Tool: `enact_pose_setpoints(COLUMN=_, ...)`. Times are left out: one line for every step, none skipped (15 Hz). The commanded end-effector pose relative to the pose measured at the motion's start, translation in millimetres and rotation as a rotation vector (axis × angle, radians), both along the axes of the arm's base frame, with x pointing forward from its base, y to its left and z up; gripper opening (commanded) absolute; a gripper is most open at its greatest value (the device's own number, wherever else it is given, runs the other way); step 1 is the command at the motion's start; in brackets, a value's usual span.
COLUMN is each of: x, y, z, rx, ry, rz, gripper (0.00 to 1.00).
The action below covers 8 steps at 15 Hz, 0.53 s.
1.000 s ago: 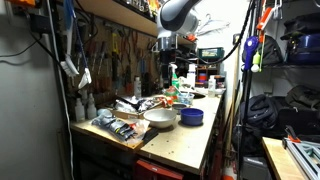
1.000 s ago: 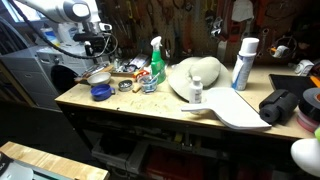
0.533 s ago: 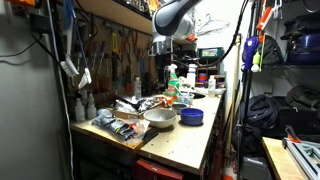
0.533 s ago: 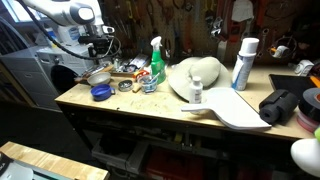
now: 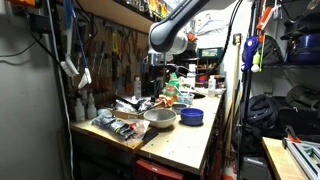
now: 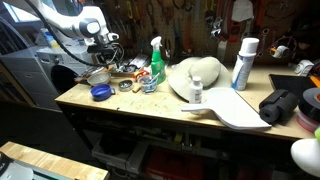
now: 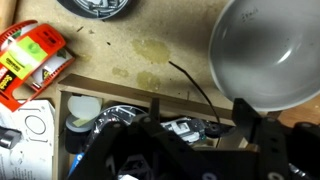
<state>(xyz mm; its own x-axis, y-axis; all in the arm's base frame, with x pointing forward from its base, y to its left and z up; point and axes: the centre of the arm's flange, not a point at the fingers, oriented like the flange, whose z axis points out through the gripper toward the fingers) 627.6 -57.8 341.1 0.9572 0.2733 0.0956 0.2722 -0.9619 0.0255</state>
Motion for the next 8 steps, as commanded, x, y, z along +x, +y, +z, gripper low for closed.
enact_pose_setpoints(x=9, y=-7, z=-19, rx=0.025, ry=0.023, rz=-0.023, gripper=0.64)
enact_pose_setpoints(x=9, y=-8, z=-23, rx=0.025, ry=0.037, rz=-0.022, gripper=0.65)
enact_pose_setpoints(x=10, y=-9, z=-25, rx=0.028, ry=0.038, rz=-0.022, gripper=0.66)
enact_pose_setpoints(x=10, y=-10, z=-28, rx=0.026, ry=0.035, rz=-0.027, gripper=0.63)
enact_pose_setpoints(x=11, y=-12, z=-30, rx=0.022, ry=0.035, rz=-0.030, gripper=0.62)
enact_pose_setpoints(x=11, y=-13, z=-31, rx=0.024, ry=0.044, rz=-0.029, gripper=0.48)
enact_pose_setpoints(x=12, y=-13, z=-32, rx=0.022, ry=0.046, rz=-0.030, gripper=0.38)
enact_pose_setpoints(x=12, y=-15, z=-33, rx=0.022, ry=0.048, rz=-0.031, gripper=0.36)
